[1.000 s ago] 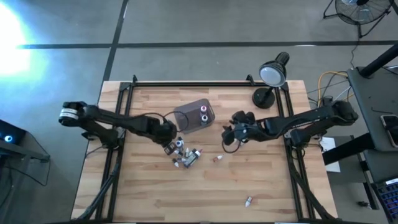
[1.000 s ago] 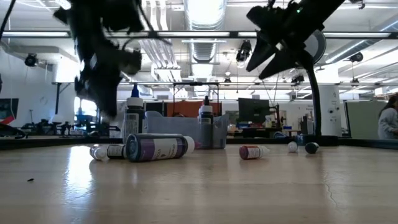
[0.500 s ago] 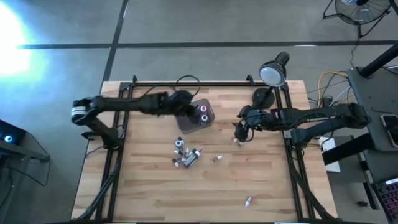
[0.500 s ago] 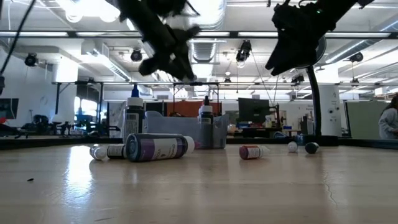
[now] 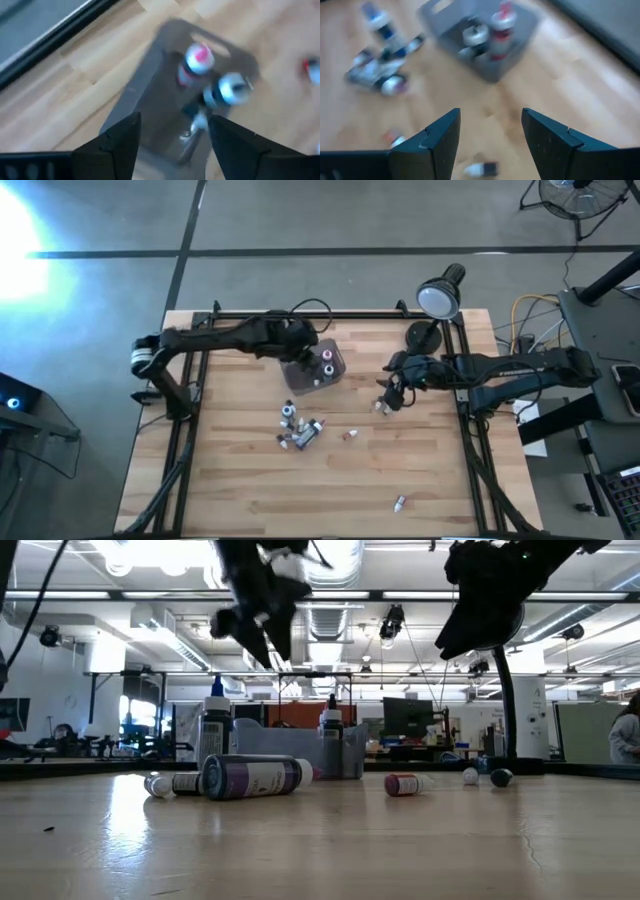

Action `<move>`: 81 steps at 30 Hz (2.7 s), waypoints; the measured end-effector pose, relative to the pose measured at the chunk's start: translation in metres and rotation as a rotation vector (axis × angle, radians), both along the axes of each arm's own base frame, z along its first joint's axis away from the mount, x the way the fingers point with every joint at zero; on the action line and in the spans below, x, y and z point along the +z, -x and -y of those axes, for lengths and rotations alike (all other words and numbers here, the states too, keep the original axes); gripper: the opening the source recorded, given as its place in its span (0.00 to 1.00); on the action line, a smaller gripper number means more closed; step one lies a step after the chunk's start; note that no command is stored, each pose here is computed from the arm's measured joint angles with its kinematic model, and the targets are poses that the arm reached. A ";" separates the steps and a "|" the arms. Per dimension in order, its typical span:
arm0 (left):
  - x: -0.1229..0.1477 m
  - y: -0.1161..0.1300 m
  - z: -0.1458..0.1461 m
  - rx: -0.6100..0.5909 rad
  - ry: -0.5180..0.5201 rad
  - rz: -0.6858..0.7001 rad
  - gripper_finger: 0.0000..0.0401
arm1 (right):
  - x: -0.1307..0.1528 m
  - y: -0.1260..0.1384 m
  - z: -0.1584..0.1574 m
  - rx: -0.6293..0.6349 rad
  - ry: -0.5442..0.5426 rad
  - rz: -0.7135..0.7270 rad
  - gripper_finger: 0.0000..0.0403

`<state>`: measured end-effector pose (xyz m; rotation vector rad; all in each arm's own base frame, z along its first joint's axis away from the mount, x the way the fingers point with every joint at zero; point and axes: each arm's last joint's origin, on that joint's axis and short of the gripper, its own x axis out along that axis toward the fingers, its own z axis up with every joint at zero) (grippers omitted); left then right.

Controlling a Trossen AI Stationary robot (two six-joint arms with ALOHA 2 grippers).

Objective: Pick & Place food coloring
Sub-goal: Put the small red food coloring bottle into the gray bin

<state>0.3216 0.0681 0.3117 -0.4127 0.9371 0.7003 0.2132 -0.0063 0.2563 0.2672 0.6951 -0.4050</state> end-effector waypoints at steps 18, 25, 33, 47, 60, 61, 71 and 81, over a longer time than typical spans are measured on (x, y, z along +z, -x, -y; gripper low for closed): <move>-0.075 0.111 0.145 -0.336 0.162 -0.118 0.53 | -0.064 -0.063 -0.027 0.160 -0.114 -0.419 0.51; -0.094 0.144 0.148 -0.328 0.148 -0.027 0.53 | -0.063 -0.059 -0.029 0.539 0.225 -0.578 0.51; -0.101 0.162 0.139 -0.253 0.186 0.034 0.53 | -0.093 -0.064 -0.021 0.786 0.396 -0.784 0.51; -0.095 0.159 0.136 -0.149 0.135 0.170 0.53 | -0.115 -0.069 -0.002 0.851 0.243 -0.817 0.45; -0.091 0.151 0.130 0.004 0.150 0.295 0.53 | -0.114 -0.067 0.032 0.848 0.172 -0.771 0.25; -0.091 0.151 0.130 0.015 0.150 0.302 0.53 | -0.114 -0.068 0.033 0.848 0.167 -0.762 0.24; -0.090 0.149 0.124 0.069 0.114 0.329 0.53 | -0.086 -0.088 0.034 0.599 0.046 -0.472 0.17; -0.092 0.148 0.119 0.076 0.075 0.314 0.53 | 0.029 -0.126 0.050 0.253 -0.013 0.187 0.20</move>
